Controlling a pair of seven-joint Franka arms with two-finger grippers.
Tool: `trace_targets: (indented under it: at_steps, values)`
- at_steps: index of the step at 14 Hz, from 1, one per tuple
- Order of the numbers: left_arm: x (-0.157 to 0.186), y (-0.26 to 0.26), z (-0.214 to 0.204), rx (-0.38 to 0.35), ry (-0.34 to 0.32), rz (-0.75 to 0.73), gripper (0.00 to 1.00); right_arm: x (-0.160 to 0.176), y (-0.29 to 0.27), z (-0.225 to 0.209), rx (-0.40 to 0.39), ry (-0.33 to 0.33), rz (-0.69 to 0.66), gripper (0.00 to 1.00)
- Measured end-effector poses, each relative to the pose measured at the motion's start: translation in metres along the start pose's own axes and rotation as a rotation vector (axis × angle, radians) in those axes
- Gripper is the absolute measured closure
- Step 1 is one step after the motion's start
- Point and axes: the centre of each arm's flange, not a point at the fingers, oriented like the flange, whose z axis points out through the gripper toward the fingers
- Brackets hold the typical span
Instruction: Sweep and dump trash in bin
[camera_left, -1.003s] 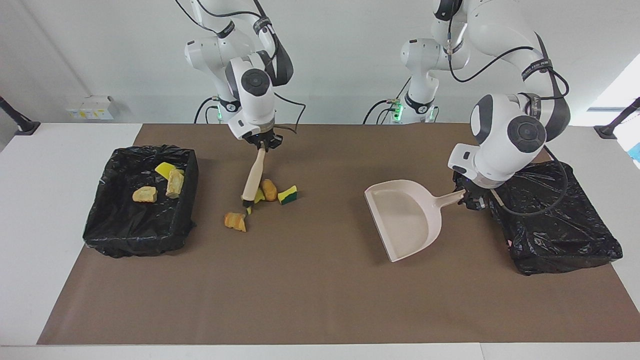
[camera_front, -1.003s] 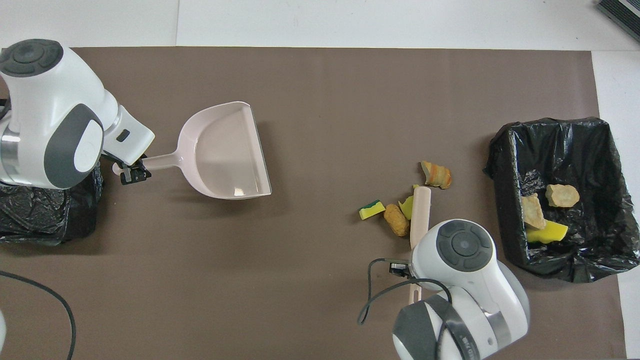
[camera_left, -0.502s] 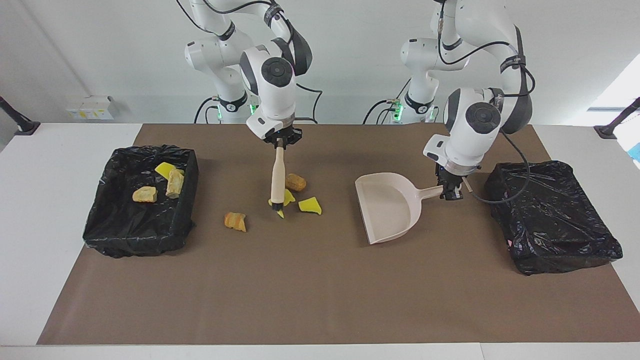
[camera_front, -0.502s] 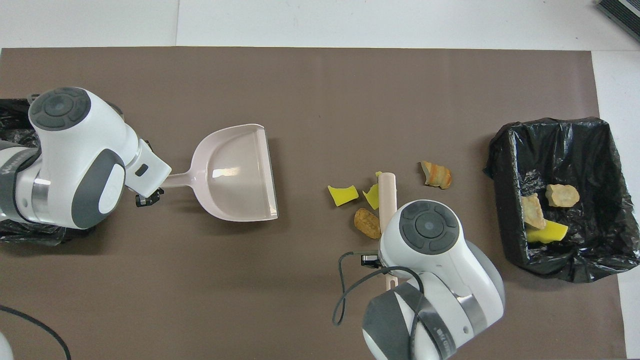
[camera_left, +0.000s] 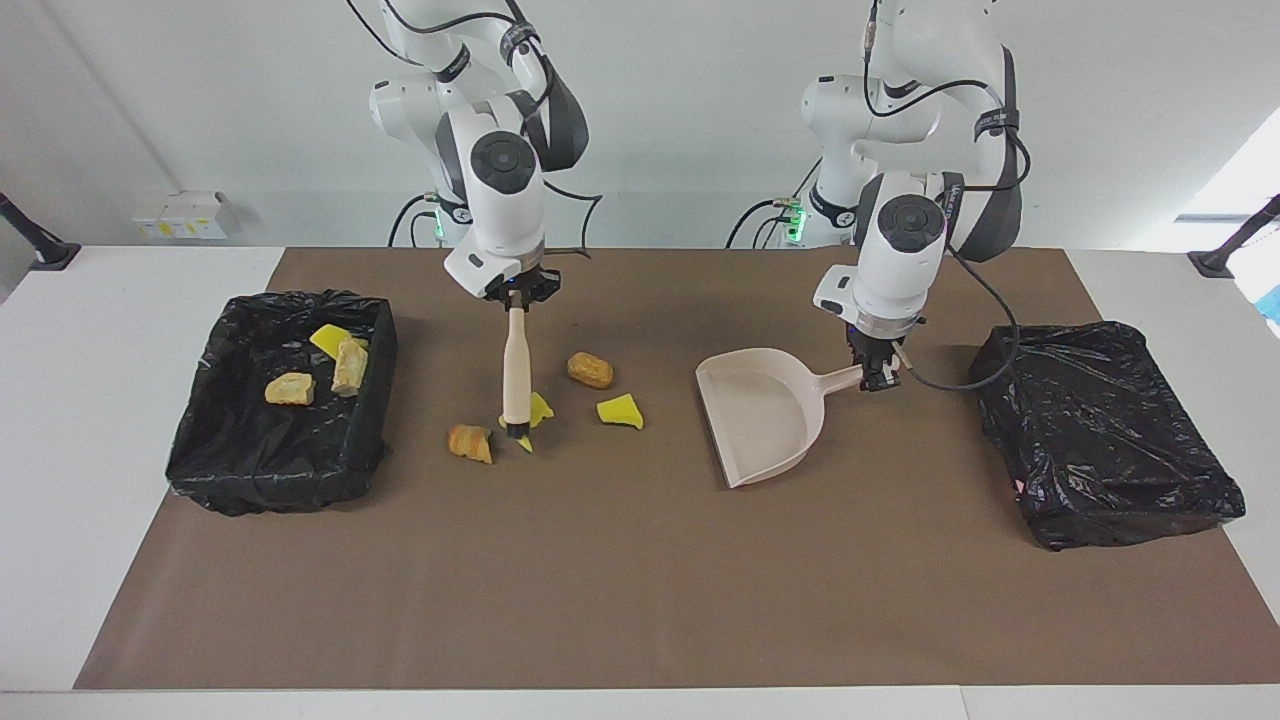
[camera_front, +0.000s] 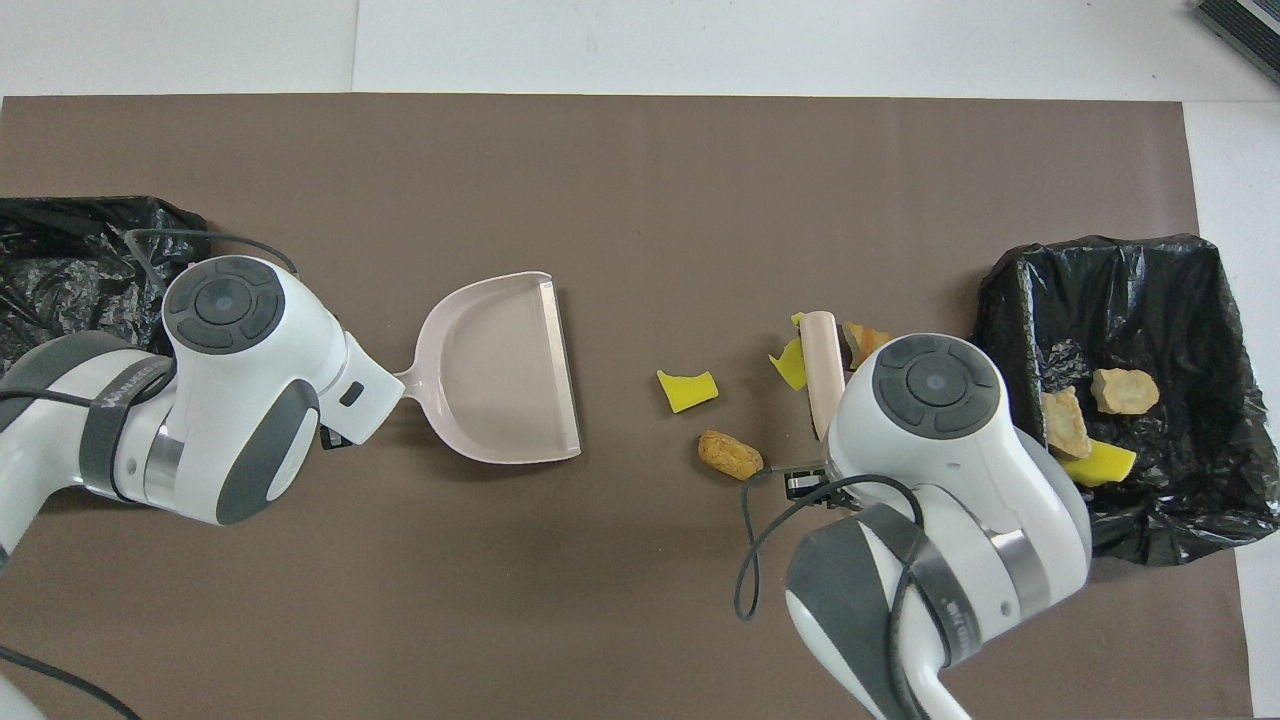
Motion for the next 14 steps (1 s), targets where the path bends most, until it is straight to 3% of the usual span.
trace_targets:
  at_steps: [7, 11, 14]
  values:
    - [0.006, 0.006, 0.006, -0.003, -0.003, -0.003, 0.68, 0.01, 0.097, 0.034, 0.074, 0.027, -0.05, 0.74]
    - [0.006, 0.006, 0.006, -0.003, -0.003, -0.015, 0.68, 0.01, 0.07, 0.033, 0.076, 0.031, -0.095, 0.74]
    - [0.006, 0.006, 0.006, -0.003, -0.002, -0.018, 0.68, 0.007, 0.007, 0.024, 0.165, 0.046, -0.16, 0.74]
